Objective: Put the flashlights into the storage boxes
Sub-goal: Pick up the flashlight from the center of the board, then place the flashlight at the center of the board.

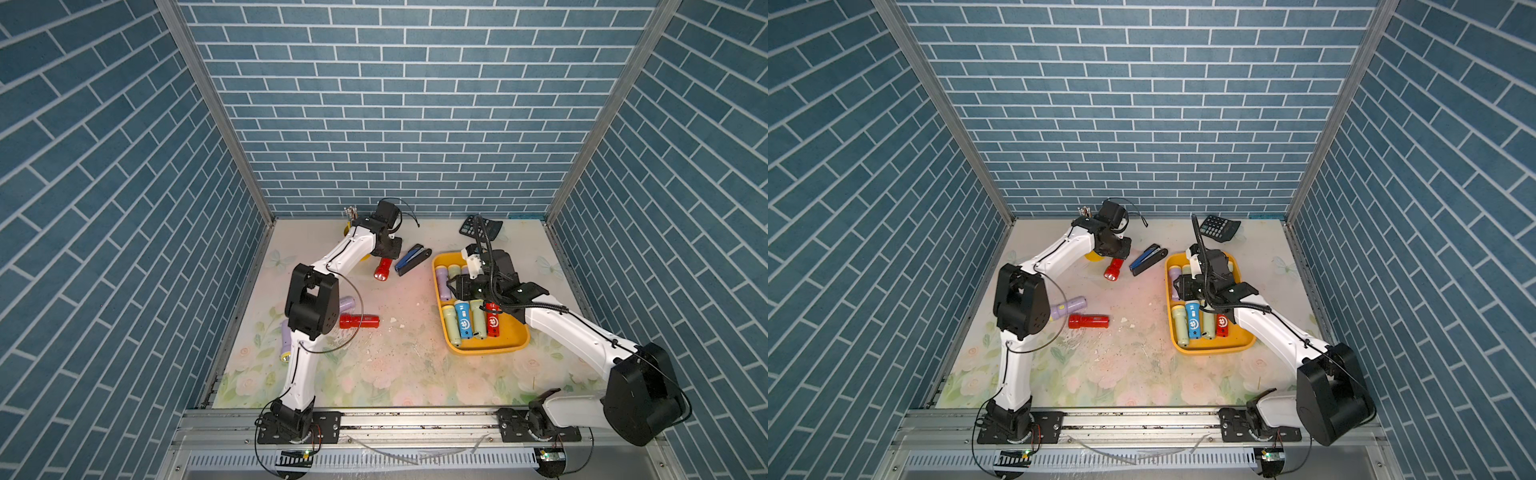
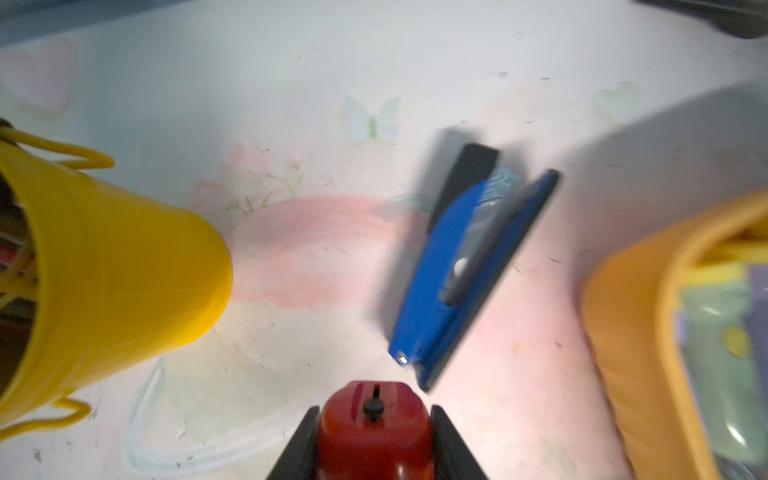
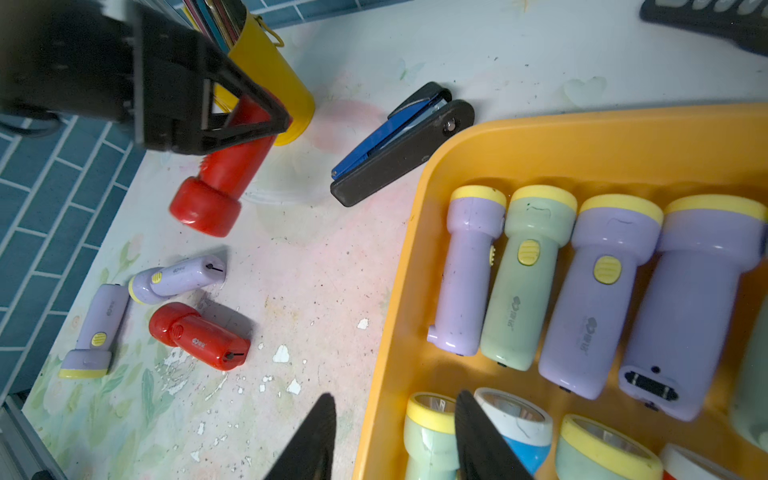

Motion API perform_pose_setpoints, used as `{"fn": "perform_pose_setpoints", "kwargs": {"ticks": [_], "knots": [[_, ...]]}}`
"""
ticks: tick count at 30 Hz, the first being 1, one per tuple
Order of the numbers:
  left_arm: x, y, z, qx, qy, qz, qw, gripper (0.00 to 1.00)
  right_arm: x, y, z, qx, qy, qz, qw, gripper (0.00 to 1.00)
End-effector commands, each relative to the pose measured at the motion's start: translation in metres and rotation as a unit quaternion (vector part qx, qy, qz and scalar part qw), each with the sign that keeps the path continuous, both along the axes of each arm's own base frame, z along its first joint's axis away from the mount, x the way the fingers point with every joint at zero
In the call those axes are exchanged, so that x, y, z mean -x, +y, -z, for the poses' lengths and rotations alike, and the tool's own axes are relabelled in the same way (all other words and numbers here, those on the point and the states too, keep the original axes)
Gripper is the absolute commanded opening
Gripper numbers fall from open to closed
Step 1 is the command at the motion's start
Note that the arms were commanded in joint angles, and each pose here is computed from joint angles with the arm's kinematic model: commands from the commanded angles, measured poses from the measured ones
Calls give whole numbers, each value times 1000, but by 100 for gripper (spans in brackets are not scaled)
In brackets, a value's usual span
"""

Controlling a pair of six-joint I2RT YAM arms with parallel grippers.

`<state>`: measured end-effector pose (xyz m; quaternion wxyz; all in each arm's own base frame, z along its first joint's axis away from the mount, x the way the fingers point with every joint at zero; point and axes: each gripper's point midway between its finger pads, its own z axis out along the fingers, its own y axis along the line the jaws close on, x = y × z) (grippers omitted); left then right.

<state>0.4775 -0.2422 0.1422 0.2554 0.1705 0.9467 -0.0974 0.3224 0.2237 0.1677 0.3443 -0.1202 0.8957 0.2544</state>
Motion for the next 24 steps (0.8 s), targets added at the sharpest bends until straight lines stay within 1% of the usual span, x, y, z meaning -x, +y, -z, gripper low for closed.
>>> {"fn": "perform_pose_setpoints", "kwargs": {"ticks": [1, 5, 8, 11, 14, 17, 19, 22, 24], "knots": [[33, -23, -19, 22, -22, 136, 990, 20, 0, -3, -7, -7, -18, -5, 1000, 47], [64, -25, -31, 25, -46, 214, 975, 17, -4, -9, -10, -15, -11, -7, 1000, 47], [92, -28, -33, 18, -49, 282, 958, 16, -6, -16, -16, -22, -14, -3, 1000, 47], [120, -30, -24, -14, -47, 352, 935, 16, -6, -21, -19, -31, -17, -1, 999, 46], [157, -38, -13, -36, -47, 454, 889, 11, -4, -24, -20, -35, -12, -3, 999, 46], [190, -43, -3, -43, -52, 543, 837, 8, -2, -28, -17, -32, -5, -1, 999, 46], [213, -45, -1, -28, -61, 600, 797, 7, -1, -30, -16, -30, -3, 2, 1000, 46], [234, -47, 3, -6, -88, 649, 756, 5, 1, -33, -14, -28, -2, 6, 1000, 46], [245, -45, 10, -3, -102, 678, 728, 3, 2, -34, -12, -28, -1, 7, 1000, 46]]}}
